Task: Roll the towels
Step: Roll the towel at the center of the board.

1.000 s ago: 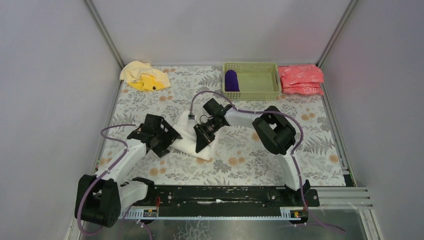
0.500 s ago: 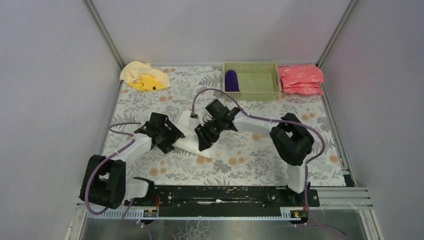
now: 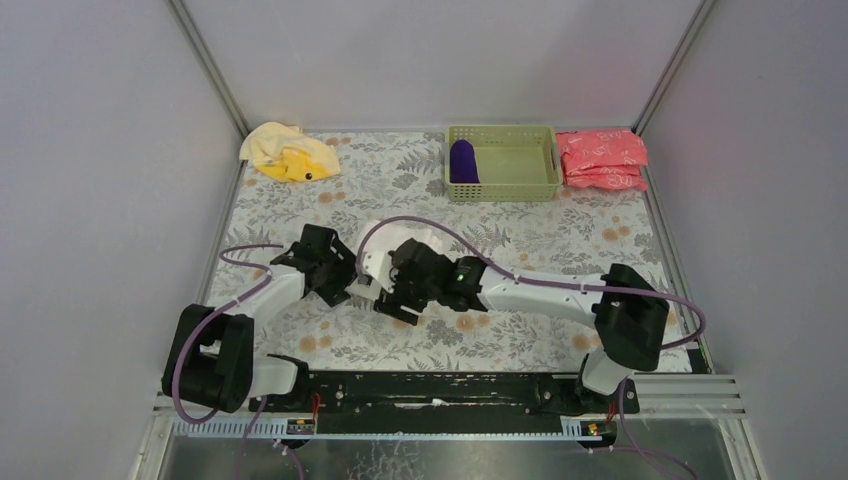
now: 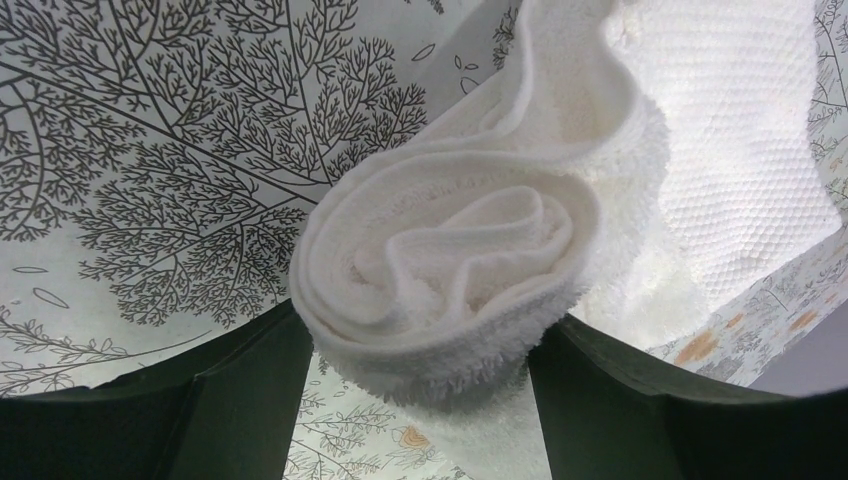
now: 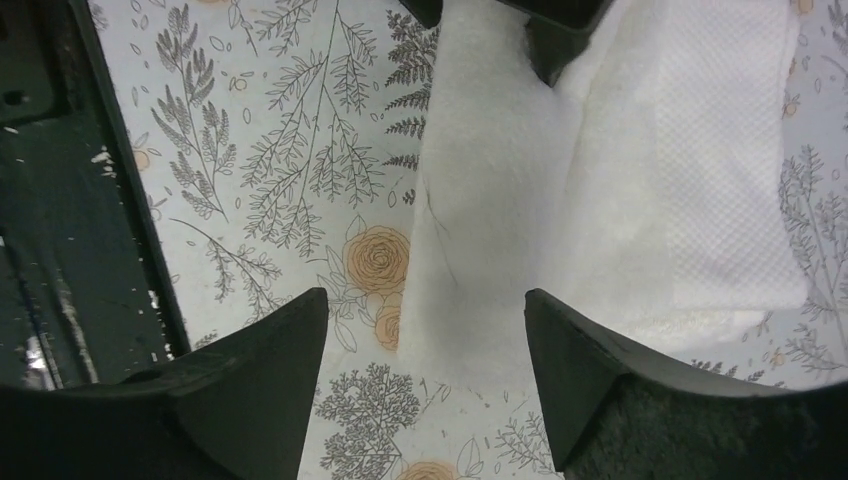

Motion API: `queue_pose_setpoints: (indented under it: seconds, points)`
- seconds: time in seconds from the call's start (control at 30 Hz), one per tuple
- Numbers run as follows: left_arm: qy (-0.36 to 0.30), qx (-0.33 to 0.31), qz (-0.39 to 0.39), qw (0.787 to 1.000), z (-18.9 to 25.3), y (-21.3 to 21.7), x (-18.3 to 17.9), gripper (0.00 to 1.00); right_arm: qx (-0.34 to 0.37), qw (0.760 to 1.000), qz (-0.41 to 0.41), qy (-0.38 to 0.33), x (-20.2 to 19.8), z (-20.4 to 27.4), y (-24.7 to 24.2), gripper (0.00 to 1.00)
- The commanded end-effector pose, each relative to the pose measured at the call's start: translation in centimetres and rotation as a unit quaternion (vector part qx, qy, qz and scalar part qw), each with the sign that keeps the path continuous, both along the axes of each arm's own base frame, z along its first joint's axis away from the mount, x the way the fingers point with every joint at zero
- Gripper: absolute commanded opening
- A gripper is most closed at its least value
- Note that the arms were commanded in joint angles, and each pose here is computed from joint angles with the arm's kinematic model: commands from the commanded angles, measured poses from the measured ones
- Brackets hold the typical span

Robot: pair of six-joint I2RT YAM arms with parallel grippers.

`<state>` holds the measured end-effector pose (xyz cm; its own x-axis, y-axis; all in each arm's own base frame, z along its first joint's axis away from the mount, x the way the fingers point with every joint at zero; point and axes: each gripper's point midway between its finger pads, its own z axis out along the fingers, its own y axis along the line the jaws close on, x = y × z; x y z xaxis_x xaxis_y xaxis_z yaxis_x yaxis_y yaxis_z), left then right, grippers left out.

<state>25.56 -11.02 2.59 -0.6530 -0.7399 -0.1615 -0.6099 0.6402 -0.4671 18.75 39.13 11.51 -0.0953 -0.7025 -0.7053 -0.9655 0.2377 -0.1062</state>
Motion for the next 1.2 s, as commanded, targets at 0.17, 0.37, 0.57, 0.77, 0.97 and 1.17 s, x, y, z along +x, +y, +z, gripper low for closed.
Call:
queue_pose_setpoints:
  seconds: [0.17, 0.37, 0.57, 0.77, 0.97, 1.17]
  points:
    - [0.050, 0.055, 0.002, 0.997, -2.9, 2.0, -1.9, 0.73, -0.127, 0.987, -0.006, -0.094, 3.0, -6.9, -0.7, 0.79]
    - [0.054, 0.050, -0.005, 0.997, -3.3, 1.7, -1.7, 0.74, -0.185, 0.980, 0.004, -0.073, 2.9, -11.8, -2.0, 0.75]
    - [0.037, 0.050, -0.009, 0.998, -2.2, 1.6, -0.6, 0.78, -0.189, 0.981, 0.013, 0.049, 1.1, -13.1, -3.4, 0.49]
    - [-0.007, 0.062, 0.011, 0.998, 1.4, 2.4, 0.7, 0.90, -0.119, 0.962, 0.025, 0.243, -2.3, -10.6, -3.3, 0.27]
    - [-0.046, 0.074, 0.034, 0.996, 5.1, 3.6, 0.3, 0.96, -0.089, 0.919, 0.043, 0.383, -4.1, -9.0, -2.8, 0.23]
    - [-0.051, 0.049, 0.016, 0.997, 6.1, 2.9, -1.5, 0.97, -0.052, 0.884, 0.027, 0.464, -3.8, -8.0, -1.4, 0.23]
